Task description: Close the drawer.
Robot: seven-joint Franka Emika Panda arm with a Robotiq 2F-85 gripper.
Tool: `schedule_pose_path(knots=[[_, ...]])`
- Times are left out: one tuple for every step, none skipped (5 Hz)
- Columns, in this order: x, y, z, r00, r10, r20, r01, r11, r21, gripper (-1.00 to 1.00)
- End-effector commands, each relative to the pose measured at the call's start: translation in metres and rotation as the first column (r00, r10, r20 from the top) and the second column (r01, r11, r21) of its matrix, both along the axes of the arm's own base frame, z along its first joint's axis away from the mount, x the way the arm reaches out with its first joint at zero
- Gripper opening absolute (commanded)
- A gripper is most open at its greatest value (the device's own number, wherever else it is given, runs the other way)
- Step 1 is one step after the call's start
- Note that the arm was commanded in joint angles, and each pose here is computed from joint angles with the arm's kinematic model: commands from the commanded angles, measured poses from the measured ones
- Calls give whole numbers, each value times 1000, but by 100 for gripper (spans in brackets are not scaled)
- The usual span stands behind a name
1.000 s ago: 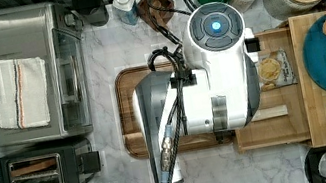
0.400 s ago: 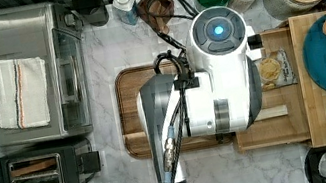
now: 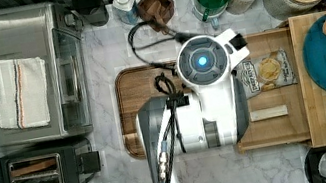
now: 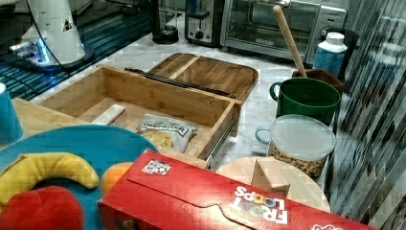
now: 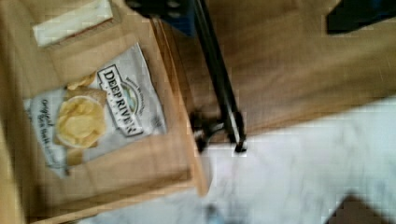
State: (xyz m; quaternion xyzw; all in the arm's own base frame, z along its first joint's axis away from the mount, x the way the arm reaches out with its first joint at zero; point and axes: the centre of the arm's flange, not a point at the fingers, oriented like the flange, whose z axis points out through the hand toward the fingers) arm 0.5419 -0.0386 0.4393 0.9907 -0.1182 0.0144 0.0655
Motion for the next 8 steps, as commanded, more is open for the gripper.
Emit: schedule_pose_path(knots=[[-36,57,-47,967,249,-59,-249,969,13,-100],[-35,54,-81,957,280,-69,-281,960,-6,-100],[-32,45,-106,961,265,-83,-267,964,-8,-100],[-31,33,-132,957,285,-59,-285,959,9,-100],[-28,20,-151,956,289,-52,-289,957,15,-100],[-22,6,-162,947,310,-84,-306,950,53,-100],[-25,-2,-165,946,317,-74,-313,948,55,-100],[-26,-17,-166,935,348,-64,-344,937,56,-100]])
